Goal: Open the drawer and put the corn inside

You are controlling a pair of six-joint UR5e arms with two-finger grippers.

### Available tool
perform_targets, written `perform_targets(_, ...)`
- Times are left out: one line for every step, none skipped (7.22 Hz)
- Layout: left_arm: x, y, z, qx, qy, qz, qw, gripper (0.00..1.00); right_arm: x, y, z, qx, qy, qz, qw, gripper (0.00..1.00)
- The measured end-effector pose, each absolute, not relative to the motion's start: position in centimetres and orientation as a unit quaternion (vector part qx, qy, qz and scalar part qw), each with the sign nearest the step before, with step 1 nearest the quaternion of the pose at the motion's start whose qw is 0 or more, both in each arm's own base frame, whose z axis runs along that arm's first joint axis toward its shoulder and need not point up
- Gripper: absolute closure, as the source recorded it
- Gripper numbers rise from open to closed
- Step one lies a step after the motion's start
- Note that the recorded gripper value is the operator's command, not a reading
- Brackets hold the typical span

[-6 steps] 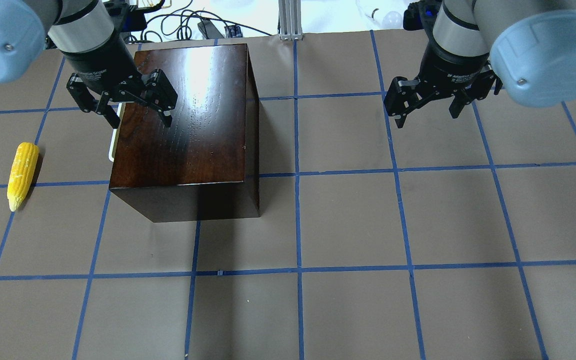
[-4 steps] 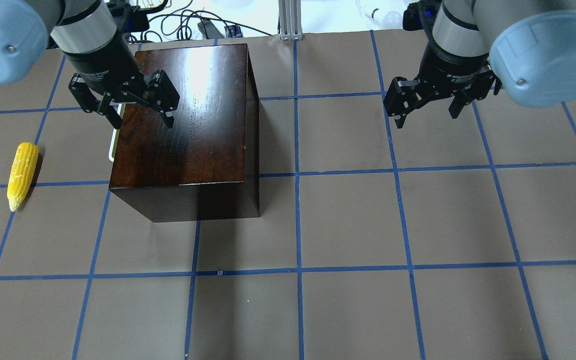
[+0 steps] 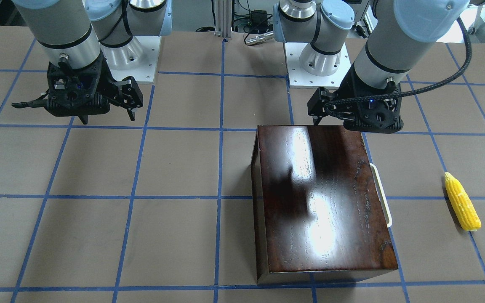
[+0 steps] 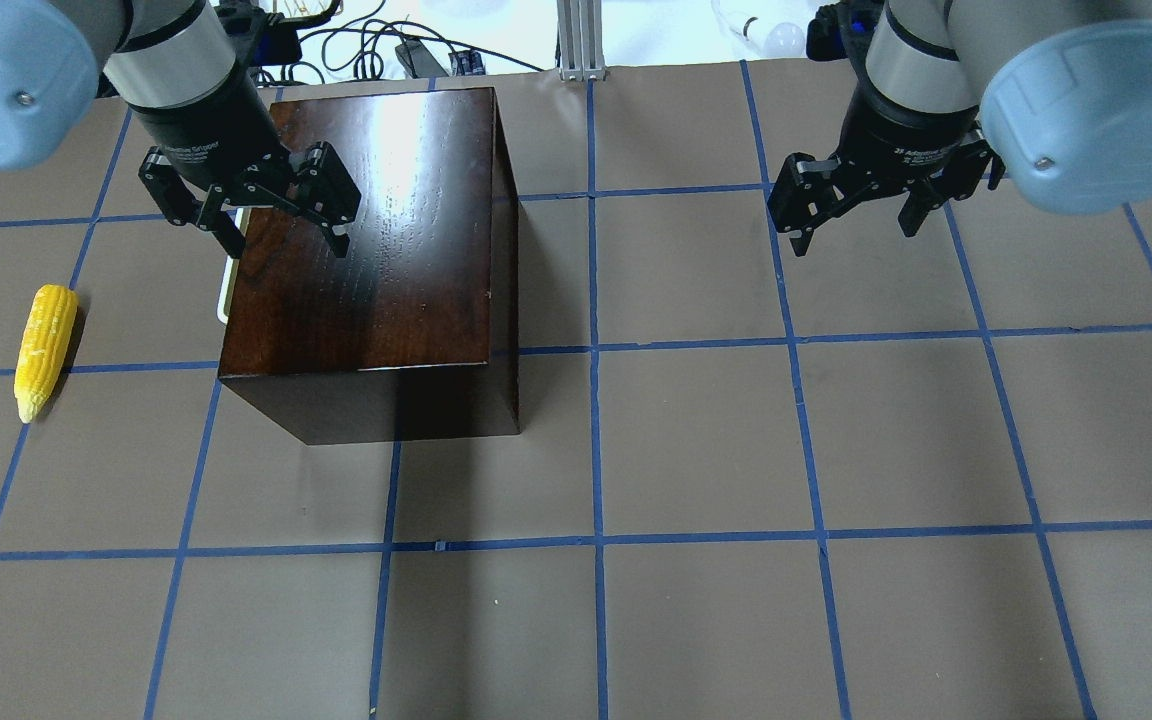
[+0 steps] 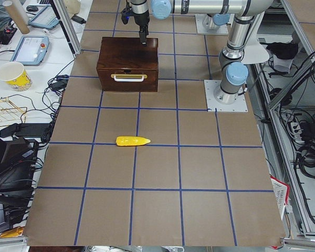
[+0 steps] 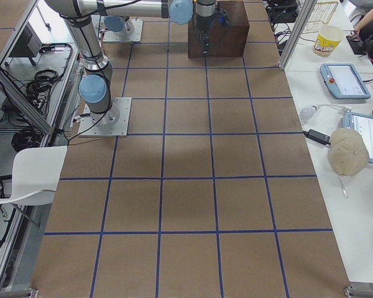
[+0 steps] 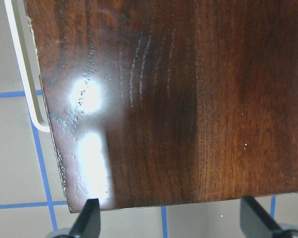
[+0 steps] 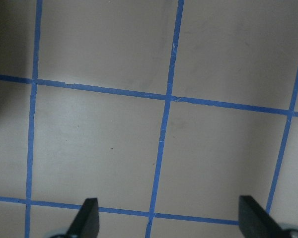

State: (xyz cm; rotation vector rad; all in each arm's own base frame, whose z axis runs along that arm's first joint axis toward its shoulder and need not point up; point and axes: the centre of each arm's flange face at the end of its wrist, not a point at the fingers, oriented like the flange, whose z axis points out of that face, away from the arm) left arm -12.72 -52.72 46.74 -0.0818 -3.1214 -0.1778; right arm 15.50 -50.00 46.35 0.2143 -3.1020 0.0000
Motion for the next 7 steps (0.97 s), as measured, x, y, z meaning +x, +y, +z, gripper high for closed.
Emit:
perform_targets(-12.7,-52.8,46.6,-0.026,-0.998,-0.058,0.007,0.0,15.5,-50.0,46.4,0.069,-0.997,0.0,0.016,0.0)
perform_targets(-12.7,-52.8,46.7,-0.028,-0.998,-0.057,0.007,0.0,15.6,-50.0,46.4,0.07,-0.997,0.0,0.016,0.0)
perform_targets(-12.7,-52.6,47.2,-0.027,-0.998,-0.053,0.009,0.0,15.5,-50.0,46.4,0.069,-0.997,0.0,0.016,0.0)
perform_targets(-12.7,-52.3,47.6,-0.024,-0.998,-0.049,0.011,0.0,15.5,-50.0,46.4,0.069,-0.997,0.0,0.016,0.0)
perform_targets(-12.7,-52.2,47.7,-0.023,-0.999,-0.048,0.01,0.0,15.5,-50.0,46.4,0.069,-0.997,0.0,0.016,0.0)
perform_targets(-12.5,-52.2,47.7,-0.022,-0.999,-0.048,0.008,0.0,15.6,-50.0,46.4,0.07,-0.997,0.0,0.016,0.0)
perform_targets(-12.1,-52.3,47.8,-0.021,-0.999,-0.047,0.007,0.0,15.5,-50.0,46.4,0.069,-0.997,0.0,0.016,0.0)
